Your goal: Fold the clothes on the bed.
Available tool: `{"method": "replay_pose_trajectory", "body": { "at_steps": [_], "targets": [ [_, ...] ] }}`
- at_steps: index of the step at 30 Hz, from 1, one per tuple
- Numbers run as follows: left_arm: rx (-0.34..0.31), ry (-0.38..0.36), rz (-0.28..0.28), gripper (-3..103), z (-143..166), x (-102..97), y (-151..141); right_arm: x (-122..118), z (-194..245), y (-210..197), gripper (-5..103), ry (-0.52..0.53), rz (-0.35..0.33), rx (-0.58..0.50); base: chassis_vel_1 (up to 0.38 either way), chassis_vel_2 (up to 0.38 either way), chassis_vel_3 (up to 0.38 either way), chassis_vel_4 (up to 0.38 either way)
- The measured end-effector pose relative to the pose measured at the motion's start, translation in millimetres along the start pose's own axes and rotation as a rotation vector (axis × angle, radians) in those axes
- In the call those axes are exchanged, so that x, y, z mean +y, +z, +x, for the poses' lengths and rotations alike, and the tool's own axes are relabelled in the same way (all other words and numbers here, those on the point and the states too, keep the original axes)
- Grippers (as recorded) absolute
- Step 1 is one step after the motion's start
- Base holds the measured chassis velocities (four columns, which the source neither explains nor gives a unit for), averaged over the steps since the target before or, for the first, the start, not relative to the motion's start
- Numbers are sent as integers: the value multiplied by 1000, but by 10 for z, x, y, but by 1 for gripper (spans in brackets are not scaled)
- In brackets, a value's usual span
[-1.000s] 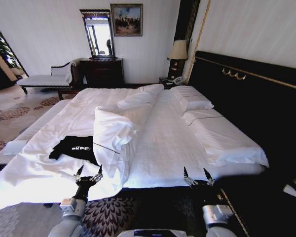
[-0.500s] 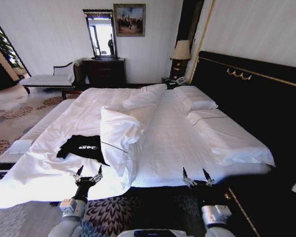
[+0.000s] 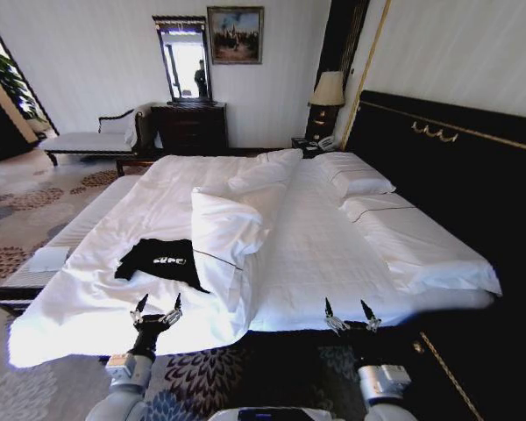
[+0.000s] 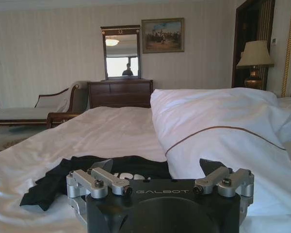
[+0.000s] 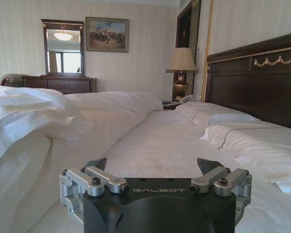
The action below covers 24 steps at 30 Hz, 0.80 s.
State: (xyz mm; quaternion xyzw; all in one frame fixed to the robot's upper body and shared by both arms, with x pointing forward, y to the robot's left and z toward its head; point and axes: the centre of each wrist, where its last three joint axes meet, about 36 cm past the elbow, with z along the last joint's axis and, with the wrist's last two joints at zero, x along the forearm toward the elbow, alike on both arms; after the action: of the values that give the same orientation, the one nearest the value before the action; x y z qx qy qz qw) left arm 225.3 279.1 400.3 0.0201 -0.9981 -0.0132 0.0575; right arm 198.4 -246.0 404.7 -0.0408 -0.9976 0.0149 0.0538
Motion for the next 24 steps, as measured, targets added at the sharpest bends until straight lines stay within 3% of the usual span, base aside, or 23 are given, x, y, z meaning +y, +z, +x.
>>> {"method": "replay_pose_trajectory", "body": {
  "at_steps": [24],
  "targets": [
    [6,-3,3,100,21,-2,10,34,-20,3,100,-14,-1,6,54,136,-58,-122]
  ]
}}
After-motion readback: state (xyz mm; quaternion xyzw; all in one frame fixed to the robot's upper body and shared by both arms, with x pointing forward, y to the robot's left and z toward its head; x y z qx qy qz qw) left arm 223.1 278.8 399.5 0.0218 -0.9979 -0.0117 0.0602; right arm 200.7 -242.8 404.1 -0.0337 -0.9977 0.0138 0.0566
